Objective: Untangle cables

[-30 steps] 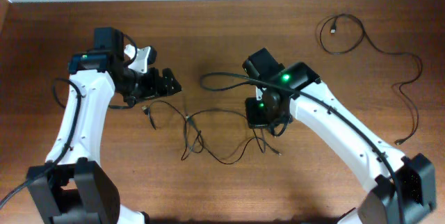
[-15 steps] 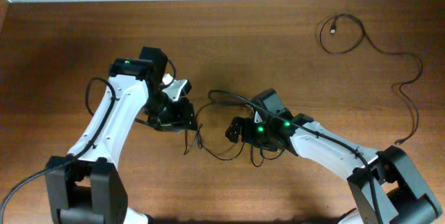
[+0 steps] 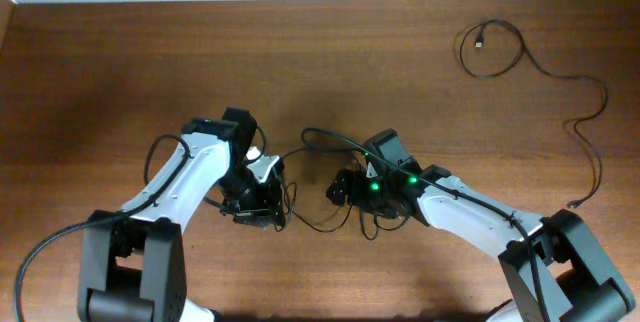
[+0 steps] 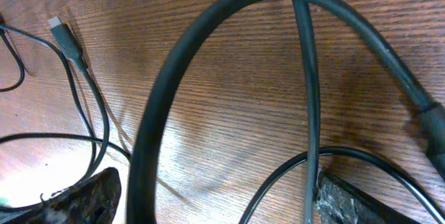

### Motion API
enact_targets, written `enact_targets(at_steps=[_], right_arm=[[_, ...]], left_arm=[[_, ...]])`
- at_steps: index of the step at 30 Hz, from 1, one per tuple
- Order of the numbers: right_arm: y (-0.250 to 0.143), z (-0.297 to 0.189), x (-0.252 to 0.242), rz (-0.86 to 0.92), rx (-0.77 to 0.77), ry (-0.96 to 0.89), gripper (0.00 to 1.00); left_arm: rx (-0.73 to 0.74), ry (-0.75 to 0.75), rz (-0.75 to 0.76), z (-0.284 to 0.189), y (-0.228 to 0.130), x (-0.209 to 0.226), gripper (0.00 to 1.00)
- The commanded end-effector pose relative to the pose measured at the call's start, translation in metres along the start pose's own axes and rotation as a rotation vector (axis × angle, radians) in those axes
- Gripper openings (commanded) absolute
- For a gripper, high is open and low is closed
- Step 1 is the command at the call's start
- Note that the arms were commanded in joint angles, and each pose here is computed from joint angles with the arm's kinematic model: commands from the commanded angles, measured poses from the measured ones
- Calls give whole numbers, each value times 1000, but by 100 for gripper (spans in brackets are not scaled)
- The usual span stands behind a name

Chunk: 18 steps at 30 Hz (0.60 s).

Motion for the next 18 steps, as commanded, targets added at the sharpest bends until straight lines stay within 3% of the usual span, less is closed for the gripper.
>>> enact_targets(at_steps=[1,3,7,10,13,14,16,18], right_arm=[[-17,13,-20,32,58,-70,89],[-17,13,-20,32,58,-70,89],[-16,13,-20,31,53,-72,89],[-15,13,-20,30,50,-73,89],[-15,13,-20,30,50,-73,89],[-15,13,-20,30,50,-73,88],[-15,13,-20,30,50,-72,86],[-15,13,-20,30,50,-72,84]], left_arm=[[-80,-17,2,-36,7,-20,43],[-147,-32,42,-50,10,-33,48],[-133,-14,90,-42,5,-44,49],[-202,134,-14,-36,9,-43,50],[-246,202,-8,-26,11,-51,47],[-256,204,-20,-23,10,-54,27],[-254,206,-15,-20,8,-58,0],[-249,203,-11,-19,7,-59,0]])
Point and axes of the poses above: each gripper's point midway between its finger pads, its own z axis out along the fingers, its own x axis along the line the jaws close on, y = z × x, the point moved 7 cm from there along -z, back along the fingers, and after that the axes turned 14 degrees about -z, right-handed, at the moved point
